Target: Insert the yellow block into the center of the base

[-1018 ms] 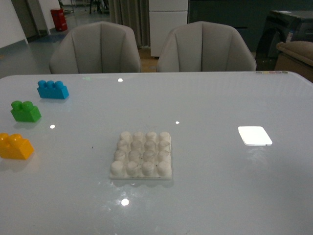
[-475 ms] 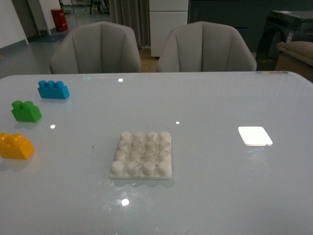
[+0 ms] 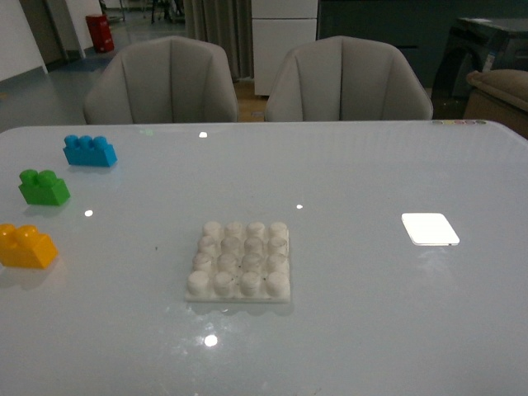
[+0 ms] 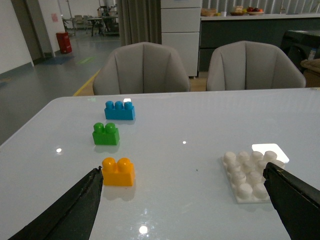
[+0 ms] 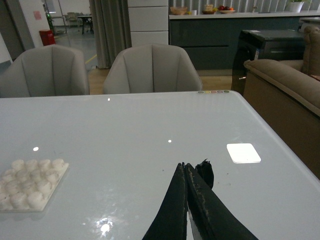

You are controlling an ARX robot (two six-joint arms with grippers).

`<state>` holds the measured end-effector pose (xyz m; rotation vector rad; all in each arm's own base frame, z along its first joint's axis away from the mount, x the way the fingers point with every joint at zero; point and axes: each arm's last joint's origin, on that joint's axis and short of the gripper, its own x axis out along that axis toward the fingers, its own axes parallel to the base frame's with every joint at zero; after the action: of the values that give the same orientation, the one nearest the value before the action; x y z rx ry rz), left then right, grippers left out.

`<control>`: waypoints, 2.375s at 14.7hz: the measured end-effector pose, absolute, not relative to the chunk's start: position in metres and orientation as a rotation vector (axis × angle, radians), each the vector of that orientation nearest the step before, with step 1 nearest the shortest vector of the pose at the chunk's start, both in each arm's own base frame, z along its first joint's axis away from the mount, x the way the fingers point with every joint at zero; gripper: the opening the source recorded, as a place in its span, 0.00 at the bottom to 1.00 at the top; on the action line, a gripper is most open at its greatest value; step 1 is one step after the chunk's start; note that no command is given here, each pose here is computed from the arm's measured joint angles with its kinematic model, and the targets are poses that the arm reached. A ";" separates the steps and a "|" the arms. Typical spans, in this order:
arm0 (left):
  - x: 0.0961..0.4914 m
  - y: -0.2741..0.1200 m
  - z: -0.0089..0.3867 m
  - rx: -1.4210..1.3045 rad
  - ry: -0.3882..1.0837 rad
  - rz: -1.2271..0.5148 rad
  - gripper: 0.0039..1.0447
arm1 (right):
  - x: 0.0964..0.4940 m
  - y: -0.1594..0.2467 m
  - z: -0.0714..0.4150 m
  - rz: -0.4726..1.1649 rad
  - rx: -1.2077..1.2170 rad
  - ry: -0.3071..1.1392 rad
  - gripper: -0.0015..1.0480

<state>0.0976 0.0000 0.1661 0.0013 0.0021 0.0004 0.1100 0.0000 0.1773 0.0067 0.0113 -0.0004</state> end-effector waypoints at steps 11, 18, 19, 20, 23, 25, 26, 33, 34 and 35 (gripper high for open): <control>0.098 0.000 0.166 0.001 0.002 0.000 0.94 | 0.097 0.000 0.167 -0.001 0.005 -0.005 0.21; 0.098 0.000 0.166 0.001 0.002 0.000 0.94 | 0.097 0.000 0.167 -0.001 0.005 -0.005 0.95; 0.098 0.000 0.166 0.001 0.002 0.000 0.94 | 0.097 0.000 0.167 -0.001 0.005 -0.005 0.93; 0.098 0.000 0.166 0.001 0.002 0.000 0.94 | 0.097 0.000 0.167 -0.001 0.005 -0.005 0.94; 0.097 0.000 0.165 -0.009 0.052 0.019 0.94 | 0.097 0.000 0.167 -0.001 0.005 -0.005 0.94; 0.100 -0.005 0.174 -0.087 0.354 0.154 0.94 | 0.097 0.000 0.167 0.000 0.003 -0.006 0.94; 0.099 -0.005 0.183 -0.118 0.328 0.183 0.94 | 0.097 0.000 0.167 -0.001 0.003 -0.005 0.94; 0.197 0.048 0.216 -0.105 0.212 0.112 0.94 | 0.097 0.000 0.167 -0.001 0.003 -0.005 0.94; 0.226 0.057 0.218 -0.075 0.224 0.088 0.94 | 0.097 0.000 0.167 -0.001 0.003 -0.005 0.94; 0.254 0.064 0.211 -0.056 0.276 0.055 0.94 | 0.097 0.000 0.167 -0.001 0.003 -0.005 0.94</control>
<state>0.2538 0.0636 0.2115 -0.0564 0.2762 0.0553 0.0972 0.0000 0.1672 0.0029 -0.0052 -0.0008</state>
